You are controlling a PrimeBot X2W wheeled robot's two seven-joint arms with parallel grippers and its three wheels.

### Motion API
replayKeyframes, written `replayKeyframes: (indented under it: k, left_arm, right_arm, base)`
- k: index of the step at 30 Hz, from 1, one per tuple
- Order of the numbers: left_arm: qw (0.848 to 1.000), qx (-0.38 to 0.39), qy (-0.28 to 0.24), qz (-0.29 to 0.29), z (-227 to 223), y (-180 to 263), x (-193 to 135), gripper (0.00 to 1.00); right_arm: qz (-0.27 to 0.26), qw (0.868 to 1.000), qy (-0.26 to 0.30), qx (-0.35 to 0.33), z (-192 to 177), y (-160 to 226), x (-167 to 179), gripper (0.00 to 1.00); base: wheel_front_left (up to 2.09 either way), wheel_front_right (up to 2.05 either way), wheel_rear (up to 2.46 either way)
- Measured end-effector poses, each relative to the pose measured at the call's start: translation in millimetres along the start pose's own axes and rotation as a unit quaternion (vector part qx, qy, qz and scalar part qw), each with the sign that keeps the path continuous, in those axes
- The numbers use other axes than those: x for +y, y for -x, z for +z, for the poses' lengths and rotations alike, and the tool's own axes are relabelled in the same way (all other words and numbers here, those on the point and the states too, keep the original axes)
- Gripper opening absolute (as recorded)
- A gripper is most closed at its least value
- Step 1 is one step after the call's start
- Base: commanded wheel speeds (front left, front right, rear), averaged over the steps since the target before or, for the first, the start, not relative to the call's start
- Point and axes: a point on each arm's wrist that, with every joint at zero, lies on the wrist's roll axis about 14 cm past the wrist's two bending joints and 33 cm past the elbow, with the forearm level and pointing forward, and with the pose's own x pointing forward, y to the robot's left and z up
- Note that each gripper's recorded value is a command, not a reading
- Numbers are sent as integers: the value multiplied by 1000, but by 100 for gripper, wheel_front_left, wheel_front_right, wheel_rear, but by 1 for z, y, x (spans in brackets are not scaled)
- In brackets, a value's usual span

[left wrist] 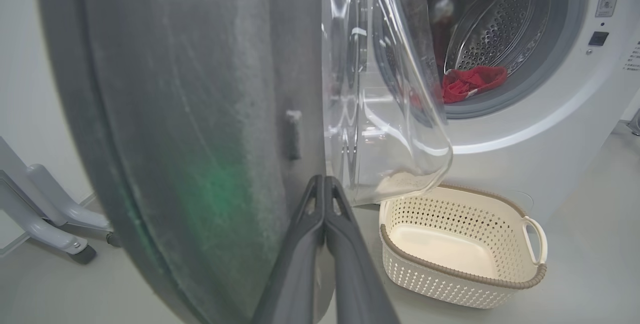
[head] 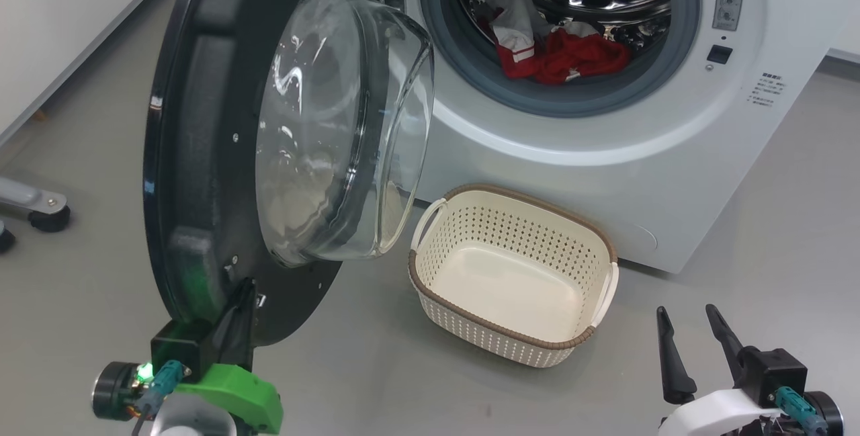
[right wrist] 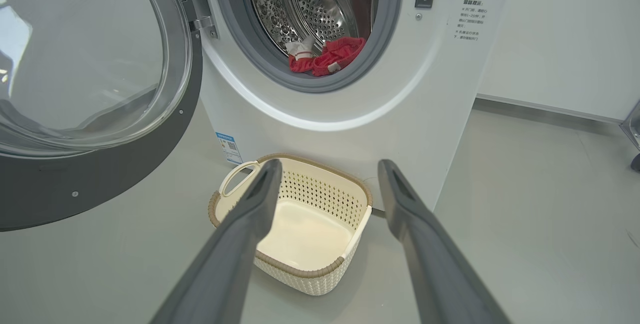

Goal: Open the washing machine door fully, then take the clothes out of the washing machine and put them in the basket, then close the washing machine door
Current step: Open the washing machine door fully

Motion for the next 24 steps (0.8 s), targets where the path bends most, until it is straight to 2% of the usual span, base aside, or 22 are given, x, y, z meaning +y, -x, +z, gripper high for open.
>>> replayKeyframes:
  k: [8,24]
  left_arm:
    - [1000,-5,-8,11,8,-18,9,0]
    - [997,-20,-16,76,22,-50,54,0]
  right_arm:
    - [-9,1000,-5,-6,2,-4,-7,100]
    - [-33,999,-10,-8,2,-10,-29,100]
  base:
    - [0,0,0]
    - [0,0,0]
